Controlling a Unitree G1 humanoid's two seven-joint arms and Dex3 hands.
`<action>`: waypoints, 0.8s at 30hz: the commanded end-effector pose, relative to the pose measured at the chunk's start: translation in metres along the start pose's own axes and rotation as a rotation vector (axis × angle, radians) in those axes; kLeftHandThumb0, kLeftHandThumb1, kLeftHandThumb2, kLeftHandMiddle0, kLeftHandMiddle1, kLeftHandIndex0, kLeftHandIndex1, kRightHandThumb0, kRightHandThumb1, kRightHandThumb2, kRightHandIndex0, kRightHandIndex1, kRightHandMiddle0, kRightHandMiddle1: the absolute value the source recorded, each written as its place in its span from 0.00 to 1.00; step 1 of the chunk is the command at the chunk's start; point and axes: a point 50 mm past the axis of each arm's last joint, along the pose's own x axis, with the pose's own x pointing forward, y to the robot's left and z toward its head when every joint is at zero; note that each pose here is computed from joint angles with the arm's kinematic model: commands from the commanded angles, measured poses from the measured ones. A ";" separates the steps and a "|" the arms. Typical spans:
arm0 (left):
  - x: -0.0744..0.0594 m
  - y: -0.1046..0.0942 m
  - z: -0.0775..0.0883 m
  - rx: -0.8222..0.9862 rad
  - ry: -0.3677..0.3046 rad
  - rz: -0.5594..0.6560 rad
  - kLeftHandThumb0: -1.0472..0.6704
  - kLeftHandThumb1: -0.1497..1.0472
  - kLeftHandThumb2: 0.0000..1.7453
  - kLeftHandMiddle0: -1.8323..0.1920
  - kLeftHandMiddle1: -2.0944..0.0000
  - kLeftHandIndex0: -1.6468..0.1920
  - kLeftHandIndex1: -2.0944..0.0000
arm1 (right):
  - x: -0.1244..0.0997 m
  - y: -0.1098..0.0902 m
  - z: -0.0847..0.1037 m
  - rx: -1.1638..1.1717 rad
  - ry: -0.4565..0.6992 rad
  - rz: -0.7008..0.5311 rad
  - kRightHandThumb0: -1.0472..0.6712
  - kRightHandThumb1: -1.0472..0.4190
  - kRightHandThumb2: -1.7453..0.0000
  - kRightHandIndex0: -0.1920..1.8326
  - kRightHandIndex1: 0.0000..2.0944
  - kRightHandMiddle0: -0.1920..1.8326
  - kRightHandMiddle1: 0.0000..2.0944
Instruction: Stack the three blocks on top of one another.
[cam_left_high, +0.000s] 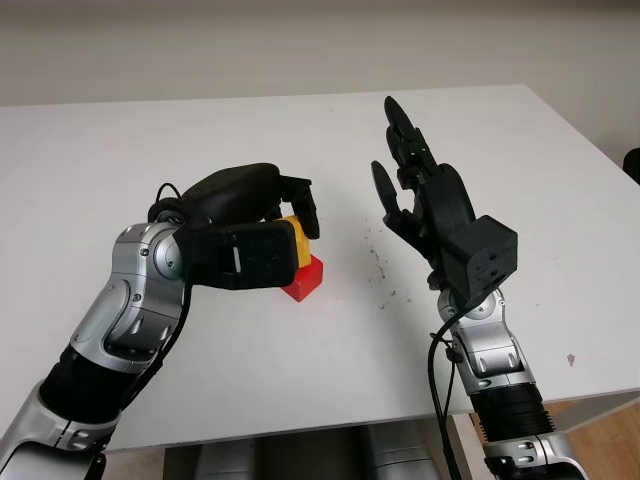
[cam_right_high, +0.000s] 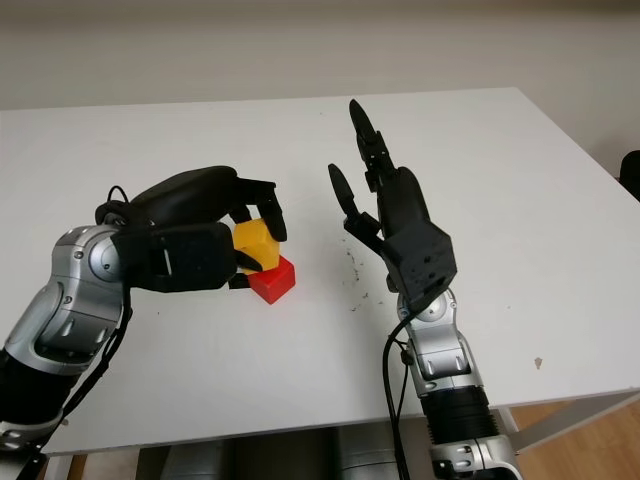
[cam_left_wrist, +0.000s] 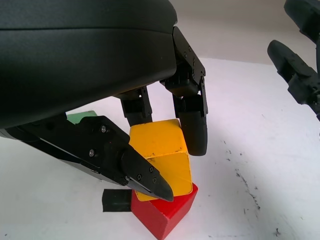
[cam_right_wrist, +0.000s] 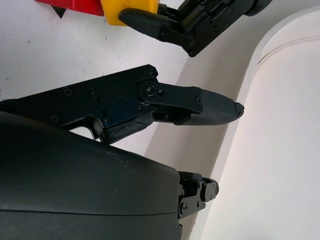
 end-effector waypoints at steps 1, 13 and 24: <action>0.003 0.006 0.008 0.023 -0.030 0.011 0.57 0.87 0.03 0.60 0.38 0.62 0.42 | 0.005 0.000 0.006 0.019 -0.026 -0.011 0.19 0.00 0.70 0.14 0.03 0.14 0.03; 0.007 -0.002 0.011 0.039 -0.038 -0.038 0.58 0.89 0.03 0.63 0.38 0.62 0.41 | 0.004 0.000 0.006 0.022 -0.029 -0.016 0.18 0.00 0.70 0.14 0.03 0.15 0.03; 0.010 -0.006 0.012 0.073 -0.053 -0.032 0.58 0.88 0.03 0.67 0.39 0.64 0.41 | 0.003 0.000 0.007 0.015 -0.030 -0.019 0.19 0.00 0.69 0.15 0.03 0.15 0.03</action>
